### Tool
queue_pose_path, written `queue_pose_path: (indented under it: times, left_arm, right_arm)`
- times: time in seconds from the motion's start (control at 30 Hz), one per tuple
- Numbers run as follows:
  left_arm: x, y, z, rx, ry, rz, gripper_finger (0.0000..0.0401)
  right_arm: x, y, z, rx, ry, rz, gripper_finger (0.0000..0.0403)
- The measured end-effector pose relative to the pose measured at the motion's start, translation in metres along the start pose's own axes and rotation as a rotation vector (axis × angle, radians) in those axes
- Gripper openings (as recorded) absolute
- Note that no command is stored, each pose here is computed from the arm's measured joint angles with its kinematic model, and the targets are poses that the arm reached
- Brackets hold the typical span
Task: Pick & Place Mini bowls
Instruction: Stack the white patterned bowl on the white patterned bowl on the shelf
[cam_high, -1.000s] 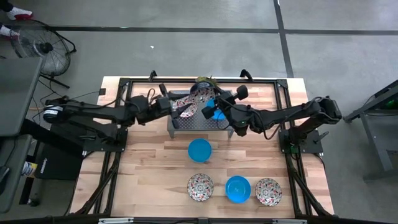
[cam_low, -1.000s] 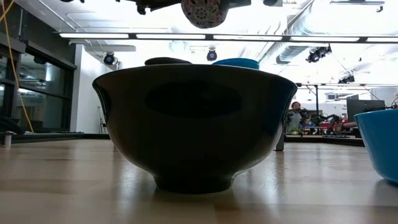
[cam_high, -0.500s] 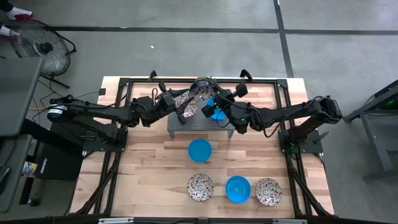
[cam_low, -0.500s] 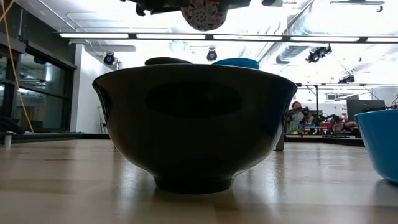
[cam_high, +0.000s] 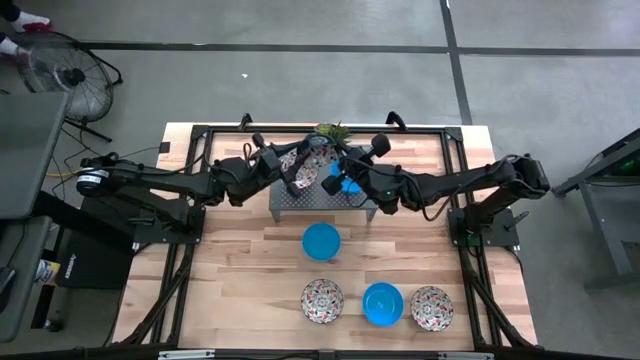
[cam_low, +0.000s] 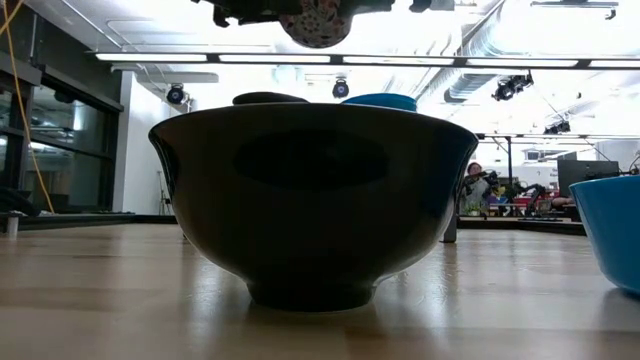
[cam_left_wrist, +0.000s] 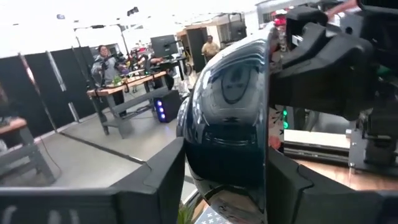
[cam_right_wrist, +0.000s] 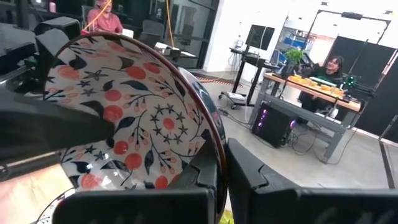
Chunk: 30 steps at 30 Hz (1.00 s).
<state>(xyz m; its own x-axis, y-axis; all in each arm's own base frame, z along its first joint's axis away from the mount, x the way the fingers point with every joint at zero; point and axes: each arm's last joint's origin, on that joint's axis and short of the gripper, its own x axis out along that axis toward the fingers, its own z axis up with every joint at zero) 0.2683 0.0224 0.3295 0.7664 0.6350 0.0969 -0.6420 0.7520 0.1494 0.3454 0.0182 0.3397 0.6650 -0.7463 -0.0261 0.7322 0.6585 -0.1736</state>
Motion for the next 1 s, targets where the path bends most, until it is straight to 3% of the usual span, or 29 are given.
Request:
queue_pose_path:
  times: [0.23,0.57,0.7,1.0]
  left_arm:
    - [0.0025,0.0007,-0.0039,-0.080,0.030,0.082,0.0066]
    - [0.0025,0.0004,-0.0054,-0.103,0.040,0.073,0.0062]
    - [0.0028,0.0011,-0.0062,-0.100,0.043,0.072,0.0016]
    - [0.0020,-0.0016,-0.0098,-0.070,0.065,0.032,0.0013]
  right_arm:
    - [0.0005,0.0020,-0.0022,-0.005,0.006,0.028,0.0019]
    - [-0.0002,0.0024,-0.0025,-0.007,0.010,0.036,0.0028]
    - [-0.0026,0.0045,-0.0019,-0.016,0.005,0.071,0.0082]
    - [-0.0074,0.0044,0.0026,-0.018,-0.012,0.119,0.0192]
